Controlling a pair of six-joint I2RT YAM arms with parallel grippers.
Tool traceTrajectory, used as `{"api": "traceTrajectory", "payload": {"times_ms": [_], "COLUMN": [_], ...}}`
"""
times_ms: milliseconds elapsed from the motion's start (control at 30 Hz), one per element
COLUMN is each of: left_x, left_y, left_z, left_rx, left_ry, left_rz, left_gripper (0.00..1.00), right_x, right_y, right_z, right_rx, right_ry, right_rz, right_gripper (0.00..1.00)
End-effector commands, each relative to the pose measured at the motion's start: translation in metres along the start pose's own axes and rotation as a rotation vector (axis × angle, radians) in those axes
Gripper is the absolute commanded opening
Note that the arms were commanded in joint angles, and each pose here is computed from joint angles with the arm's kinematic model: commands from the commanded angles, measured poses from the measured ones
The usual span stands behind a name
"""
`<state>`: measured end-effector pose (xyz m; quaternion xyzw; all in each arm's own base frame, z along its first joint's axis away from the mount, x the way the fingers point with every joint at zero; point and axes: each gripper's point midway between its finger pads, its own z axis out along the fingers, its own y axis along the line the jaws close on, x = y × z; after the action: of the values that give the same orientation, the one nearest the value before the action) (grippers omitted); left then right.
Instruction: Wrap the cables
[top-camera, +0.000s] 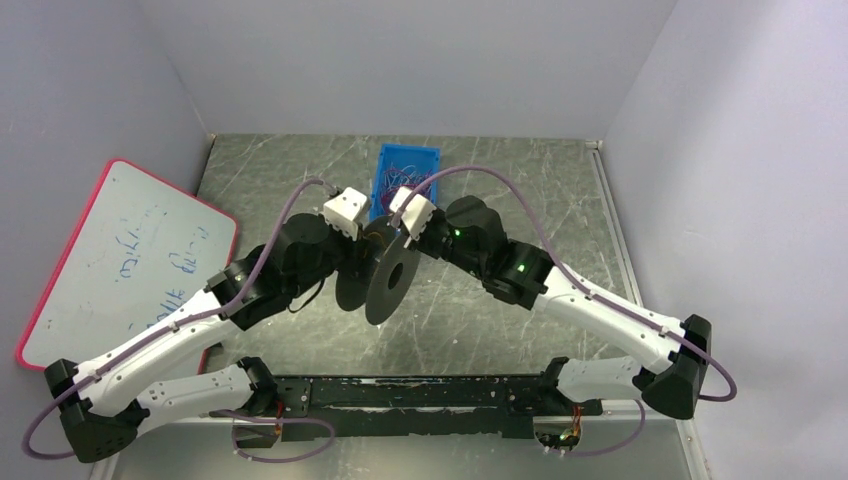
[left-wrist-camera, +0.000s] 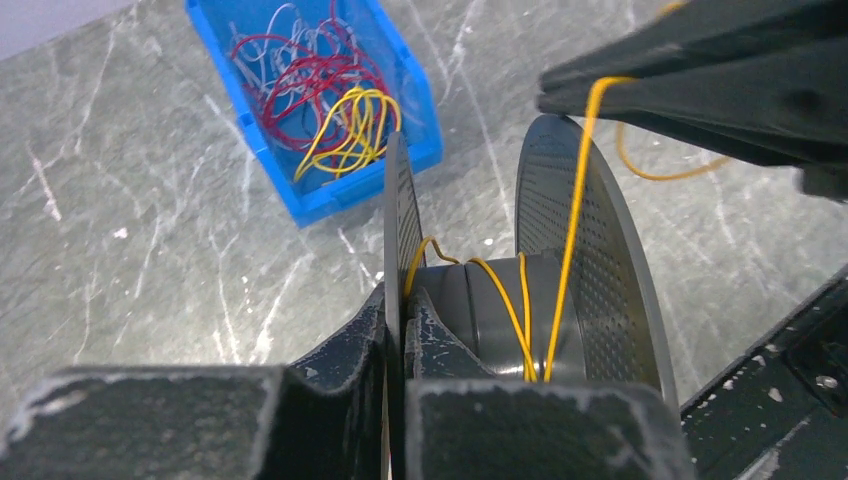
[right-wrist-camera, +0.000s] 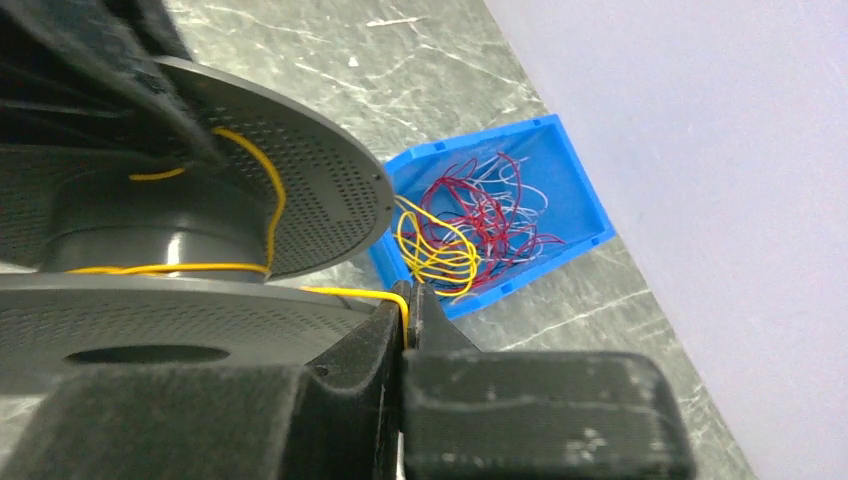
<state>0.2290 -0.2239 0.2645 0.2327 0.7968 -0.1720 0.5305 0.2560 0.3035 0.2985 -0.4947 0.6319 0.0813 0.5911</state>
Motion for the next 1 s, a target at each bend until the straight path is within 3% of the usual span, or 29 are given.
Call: {"api": "traceTrajectory", "payload": {"times_ms": [0, 233, 467, 967], "left_x": [0.055, 0.048, 0.032, -0.027], "left_y": [-0.005, -0.009, -0.019, -0.033], "left_z": [-0.019, -0.026, -0.044, -0.102], "left_rx": [0.085, 0.120, 0.199, 0.345], "left_ry": [0.191, 0.173, 0.127, -0.065], "left_rz": [0.110, 0.120, 0.117, 0.072], "left_gripper": [0.07, 0.07, 0.07, 0.07], "right_x": [-0.024, -0.001, 0.050, 0.113], "right_y": [-0.092, -0.102, -0.106, -0.050], "right_z": [-0.015, -0.001, 0.005, 0.018], "right_rx": [0.316, 0.306, 0.311, 0.164], "right_ry": [-0.099, -0.065, -0.043, -0.075], "right_rz": [0.038, 0.087, 0.226, 0.551], "right_gripper": [0.00, 0.00, 0.00, 0.00]}}
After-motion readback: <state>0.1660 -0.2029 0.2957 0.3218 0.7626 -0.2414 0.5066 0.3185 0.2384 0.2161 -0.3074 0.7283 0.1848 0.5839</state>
